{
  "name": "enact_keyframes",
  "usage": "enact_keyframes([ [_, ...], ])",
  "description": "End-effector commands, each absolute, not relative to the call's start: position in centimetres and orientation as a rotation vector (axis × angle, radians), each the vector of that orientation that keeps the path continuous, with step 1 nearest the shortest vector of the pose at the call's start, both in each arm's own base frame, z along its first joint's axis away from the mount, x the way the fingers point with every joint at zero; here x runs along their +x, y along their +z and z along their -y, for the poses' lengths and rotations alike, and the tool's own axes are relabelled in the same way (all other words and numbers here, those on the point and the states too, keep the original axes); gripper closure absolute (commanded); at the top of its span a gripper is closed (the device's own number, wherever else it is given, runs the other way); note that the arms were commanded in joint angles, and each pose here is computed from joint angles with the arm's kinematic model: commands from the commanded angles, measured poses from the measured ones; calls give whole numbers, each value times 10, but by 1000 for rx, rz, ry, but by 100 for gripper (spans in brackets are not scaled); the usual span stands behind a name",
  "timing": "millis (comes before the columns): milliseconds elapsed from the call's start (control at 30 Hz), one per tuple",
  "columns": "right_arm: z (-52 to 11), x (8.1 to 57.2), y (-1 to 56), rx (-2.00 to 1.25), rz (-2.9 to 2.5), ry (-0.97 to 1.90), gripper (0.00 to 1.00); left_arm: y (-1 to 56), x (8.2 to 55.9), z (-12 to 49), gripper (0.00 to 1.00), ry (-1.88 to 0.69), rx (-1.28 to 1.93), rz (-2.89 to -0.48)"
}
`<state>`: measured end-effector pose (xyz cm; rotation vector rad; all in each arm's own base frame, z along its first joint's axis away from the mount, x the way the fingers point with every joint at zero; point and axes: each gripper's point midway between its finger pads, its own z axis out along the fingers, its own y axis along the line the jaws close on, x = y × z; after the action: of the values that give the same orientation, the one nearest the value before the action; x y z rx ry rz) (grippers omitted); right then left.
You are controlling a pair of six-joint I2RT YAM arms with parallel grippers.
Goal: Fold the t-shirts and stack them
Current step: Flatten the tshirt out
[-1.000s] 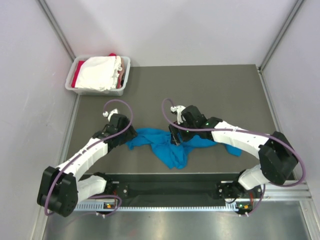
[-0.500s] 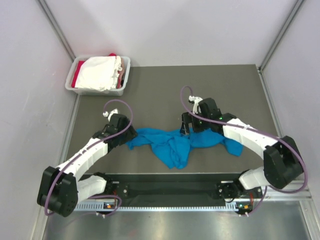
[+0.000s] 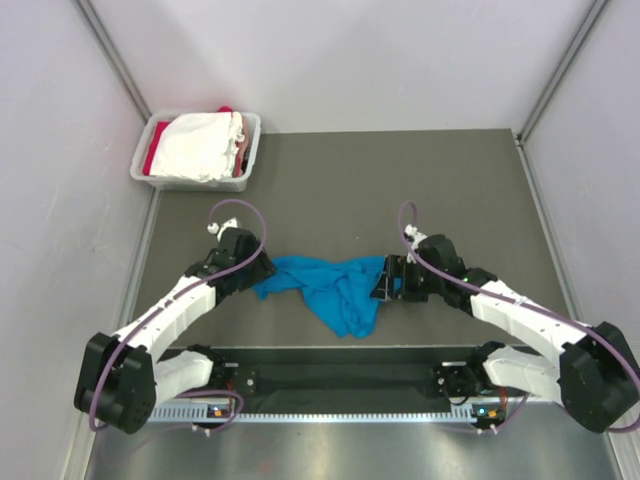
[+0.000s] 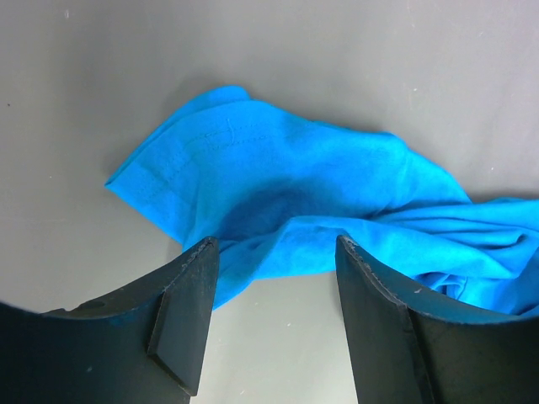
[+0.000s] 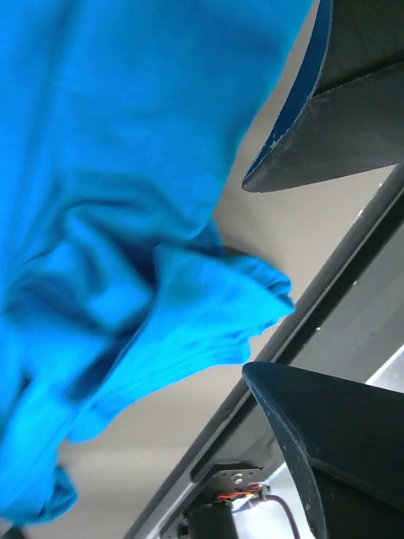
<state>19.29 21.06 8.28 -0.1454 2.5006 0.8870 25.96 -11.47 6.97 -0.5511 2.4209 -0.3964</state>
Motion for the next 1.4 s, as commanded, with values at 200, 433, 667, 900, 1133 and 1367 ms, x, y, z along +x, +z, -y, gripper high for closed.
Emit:
enact_keyframes([
  [200, -247, 204, 90, -133, -2399, 1111, 30, 84, 259, 111, 37, -388, -531, -2396],
  [433, -256, 210, 98, -162, -2369, 1134, 57, 84, 258, 110, 38, -384, -538, -2398],
  [667, -256, 215, 106, -163, -2328, 1118, 71, 84, 260, 113, 38, -397, -534, -2404],
  [900, -264, 227, 105, -191, -2304, 1116, 72, 83, 258, 112, 38, -394, -539, -2403],
  [1133, -268, 238, 115, -249, -2318, 1050, 100, 81, 255, 105, 38, -349, -568, -2405],
  [1367, -231, 271, 177, -247, -2208, 778, 100, 83, 247, 87, 38, -287, -682, -2352],
])
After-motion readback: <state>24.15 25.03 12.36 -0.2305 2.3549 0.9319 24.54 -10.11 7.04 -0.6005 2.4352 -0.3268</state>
